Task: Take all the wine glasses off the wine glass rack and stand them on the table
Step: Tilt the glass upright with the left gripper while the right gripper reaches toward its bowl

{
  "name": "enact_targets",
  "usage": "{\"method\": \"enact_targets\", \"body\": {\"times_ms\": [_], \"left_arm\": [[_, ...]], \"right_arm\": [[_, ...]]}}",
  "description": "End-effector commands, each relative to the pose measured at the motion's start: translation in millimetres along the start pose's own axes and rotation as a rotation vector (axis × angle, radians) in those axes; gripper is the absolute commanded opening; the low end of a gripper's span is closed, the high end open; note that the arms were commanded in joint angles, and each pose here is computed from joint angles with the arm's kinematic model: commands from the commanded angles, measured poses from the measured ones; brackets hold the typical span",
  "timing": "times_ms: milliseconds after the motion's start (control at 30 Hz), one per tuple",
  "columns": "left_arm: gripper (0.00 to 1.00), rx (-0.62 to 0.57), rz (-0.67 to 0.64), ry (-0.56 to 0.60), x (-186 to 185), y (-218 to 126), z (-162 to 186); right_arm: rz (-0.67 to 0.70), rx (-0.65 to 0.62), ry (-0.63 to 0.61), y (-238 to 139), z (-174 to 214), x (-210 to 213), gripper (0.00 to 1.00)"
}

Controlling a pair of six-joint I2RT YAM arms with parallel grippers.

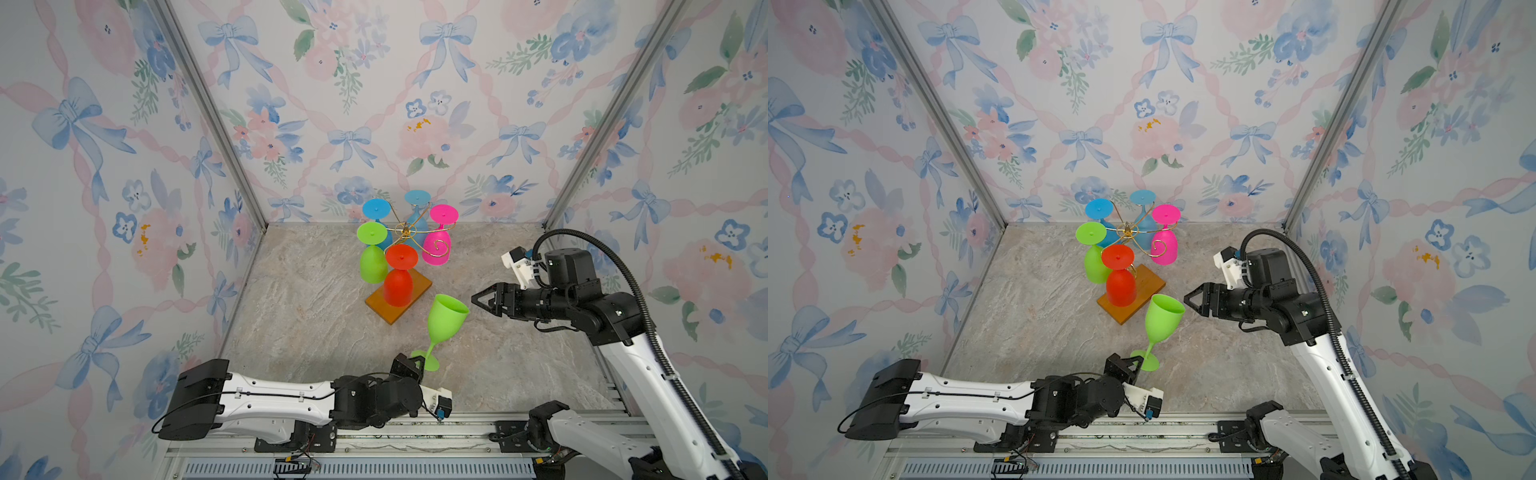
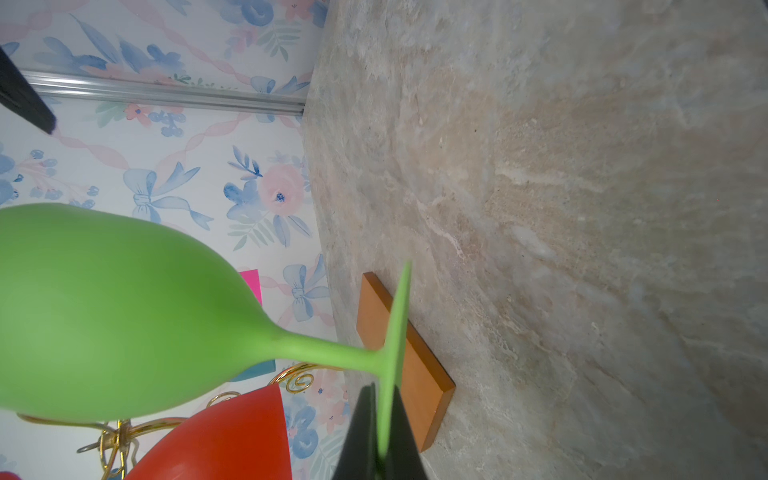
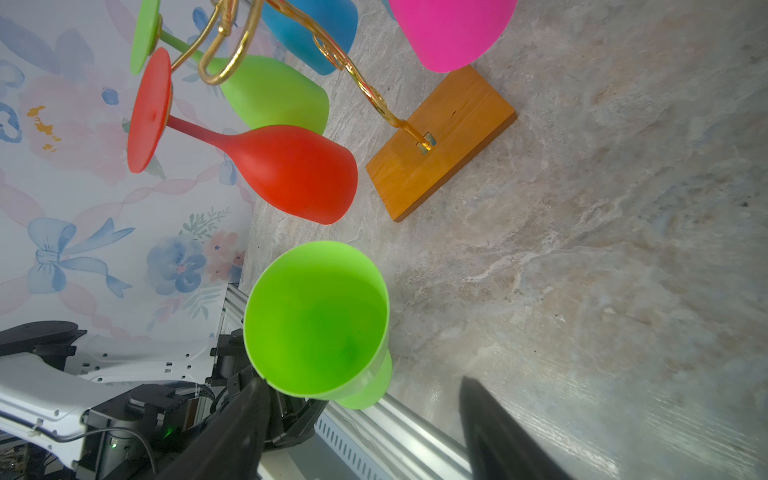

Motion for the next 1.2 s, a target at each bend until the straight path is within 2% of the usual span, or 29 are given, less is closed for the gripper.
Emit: {"method": "enact_targets", "body": {"times_ms": [0,133,267,400,1167], "left_arm": [[0.0,0.019,-0.051,0.07,3,-3,4],[0.0,0.072,-0.11,0.18,-2,-1,12],[0.0,0.031,-0.154,0.185,2,-5,12],[0.0,0.022,-0.244,0.291,-5,-8,24],[0.0,0.03,-0.291,0.318,-11,-16,42]], "right_arm": [[-0.034,0.007,-0.039,-1,-7,9,0.7],[-0.045,0.026,-0.058,5,-10,11,0.65],[-0.05,0.06,-0.062,13,-11,10,0.6],[-0.055,0.081,-0.073,18,-11,11,0.56],[-0.122,0.151,-0.161,40,-2,34,0.42]]}}
Point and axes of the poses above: each gripper's point midway between its finger pads, its own y axis out along the fingers, its own x axis along the line the jaws close on, z = x × y, the point moved 10 cm from there along -y, back along the fingers, and after that the axes turned 12 degrees about -y, right-handed, at the moved point
